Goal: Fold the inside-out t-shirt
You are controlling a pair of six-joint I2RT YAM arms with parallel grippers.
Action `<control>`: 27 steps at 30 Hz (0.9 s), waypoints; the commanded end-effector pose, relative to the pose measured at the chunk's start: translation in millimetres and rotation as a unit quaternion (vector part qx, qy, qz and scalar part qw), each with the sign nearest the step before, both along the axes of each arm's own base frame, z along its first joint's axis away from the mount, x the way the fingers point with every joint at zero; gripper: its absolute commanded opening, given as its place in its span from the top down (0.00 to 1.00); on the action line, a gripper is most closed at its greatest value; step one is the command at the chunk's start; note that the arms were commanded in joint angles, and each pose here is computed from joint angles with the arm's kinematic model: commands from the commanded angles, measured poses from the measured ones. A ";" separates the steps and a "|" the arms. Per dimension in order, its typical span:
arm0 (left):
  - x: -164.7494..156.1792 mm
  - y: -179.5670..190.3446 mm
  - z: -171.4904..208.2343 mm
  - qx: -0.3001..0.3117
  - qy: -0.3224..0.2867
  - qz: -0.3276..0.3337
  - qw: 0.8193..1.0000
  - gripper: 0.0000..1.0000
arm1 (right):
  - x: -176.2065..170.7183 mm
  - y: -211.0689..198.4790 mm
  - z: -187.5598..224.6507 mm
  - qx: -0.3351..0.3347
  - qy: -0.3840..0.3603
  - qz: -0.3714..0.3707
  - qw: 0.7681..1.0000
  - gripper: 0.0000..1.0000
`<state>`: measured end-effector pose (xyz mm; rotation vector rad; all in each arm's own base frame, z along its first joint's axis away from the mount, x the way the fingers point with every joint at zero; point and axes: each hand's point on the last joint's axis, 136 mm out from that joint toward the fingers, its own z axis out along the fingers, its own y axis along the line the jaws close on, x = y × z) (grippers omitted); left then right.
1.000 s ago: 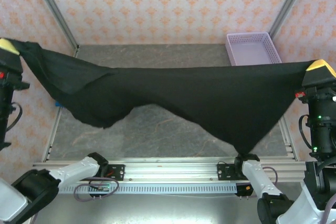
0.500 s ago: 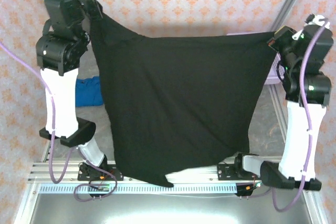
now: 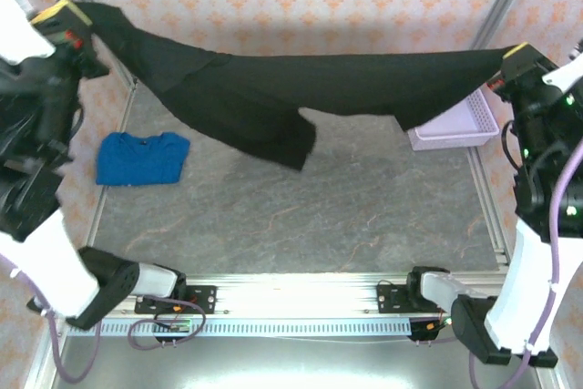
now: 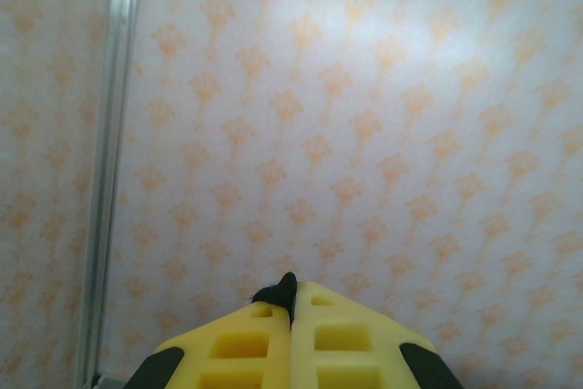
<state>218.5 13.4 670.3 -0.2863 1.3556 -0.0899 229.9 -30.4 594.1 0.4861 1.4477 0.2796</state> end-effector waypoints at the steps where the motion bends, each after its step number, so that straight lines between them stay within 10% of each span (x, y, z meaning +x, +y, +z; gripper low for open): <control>1: -28.7 3.1 10.1 -0.017 -0.031 -0.015 0.999 1.00 | -37.5 -0.4 11.7 -0.002 -0.022 -0.010 1.000 1.00; 8: -78.6 13.0 19.7 -0.025 -0.070 -0.021 0.997 1.00 | -85.7 2.6 29.0 -0.007 -0.054 -0.014 0.998 1.00; 13: -45.6 11.4 8.2 -0.012 -0.031 0.000 0.999 1.00 | -73.6 0.7 24.2 -0.006 -0.045 -0.016 0.999 1.00; 27: 252.3 5.6 -162.4 0.043 0.228 0.082 0.969 1.00 | 195.5 17.0 -142.6 0.002 0.150 0.022 0.988 1.00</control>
